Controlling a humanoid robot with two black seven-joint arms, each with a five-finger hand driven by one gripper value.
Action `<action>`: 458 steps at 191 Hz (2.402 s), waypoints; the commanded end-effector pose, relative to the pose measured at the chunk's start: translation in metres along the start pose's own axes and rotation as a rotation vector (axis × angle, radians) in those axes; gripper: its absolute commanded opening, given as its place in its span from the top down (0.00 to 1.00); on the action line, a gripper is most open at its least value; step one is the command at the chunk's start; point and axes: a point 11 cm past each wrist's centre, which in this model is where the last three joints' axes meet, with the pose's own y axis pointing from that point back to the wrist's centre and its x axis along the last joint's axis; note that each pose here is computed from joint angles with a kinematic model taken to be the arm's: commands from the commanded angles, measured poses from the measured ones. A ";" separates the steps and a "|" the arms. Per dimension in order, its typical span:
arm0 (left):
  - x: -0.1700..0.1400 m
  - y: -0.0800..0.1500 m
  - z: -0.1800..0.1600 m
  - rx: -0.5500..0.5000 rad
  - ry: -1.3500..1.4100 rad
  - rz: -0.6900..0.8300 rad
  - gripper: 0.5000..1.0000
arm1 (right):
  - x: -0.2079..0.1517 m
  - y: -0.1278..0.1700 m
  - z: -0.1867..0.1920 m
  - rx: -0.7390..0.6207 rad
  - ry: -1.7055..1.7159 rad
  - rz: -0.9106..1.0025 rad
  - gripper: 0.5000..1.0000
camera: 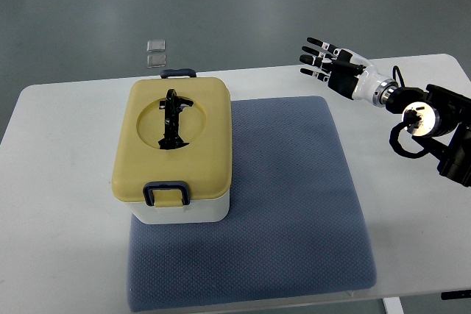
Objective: Open white storage box with right hand
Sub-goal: 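Raise the right hand from its rest position above the table, then move the right hand over the yellow lid toward its black handle, then lower the right hand and close its fingers around the black lid handle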
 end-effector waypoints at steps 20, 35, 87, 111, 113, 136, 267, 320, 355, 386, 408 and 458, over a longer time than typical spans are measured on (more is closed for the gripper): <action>0.000 0.000 0.000 0.000 0.000 -0.001 0.00 | -0.017 -0.009 -0.023 0.026 0.197 -0.055 0.14; 0.000 0.000 0.000 0.000 0.000 0.001 0.00 | -0.022 -0.010 -0.029 0.040 0.327 -0.078 0.14; 0.000 0.000 0.000 0.000 0.000 0.001 0.00 | -0.055 -0.022 -0.054 0.056 0.894 -0.178 0.14; 0.000 0.000 0.000 0.000 0.000 0.001 0.00 | -0.083 -0.028 -0.070 0.108 1.146 -0.248 0.14; 0.000 0.000 0.000 0.000 0.000 0.001 0.00 | -0.087 -0.029 -0.073 0.117 1.167 -0.253 0.14; 0.000 0.000 0.000 0.000 0.000 0.001 0.00 | -0.127 -0.031 -0.092 0.194 1.381 -0.364 0.14; 0.000 0.000 0.000 0.000 0.000 0.001 0.00 | -0.280 -0.009 -0.078 0.331 2.019 -0.929 0.14; 0.000 0.000 0.000 0.000 0.000 0.001 0.00 | -0.318 -0.006 -0.042 0.382 2.079 -1.098 0.14; 0.000 0.000 0.000 0.000 0.000 0.001 0.00 | -0.333 -0.008 -0.030 0.387 2.184 -1.151 0.14; 0.000 0.000 0.000 0.000 0.000 0.001 0.00 | -0.325 -0.011 -0.029 0.356 2.220 -1.144 0.14; 0.000 0.000 0.000 0.000 0.000 0.001 0.00 | -0.312 -0.016 -0.025 0.313 2.251 -1.134 0.14; 0.000 0.000 0.000 0.000 0.000 0.001 0.00 | -0.307 -0.020 -0.028 0.325 2.263 -1.101 0.14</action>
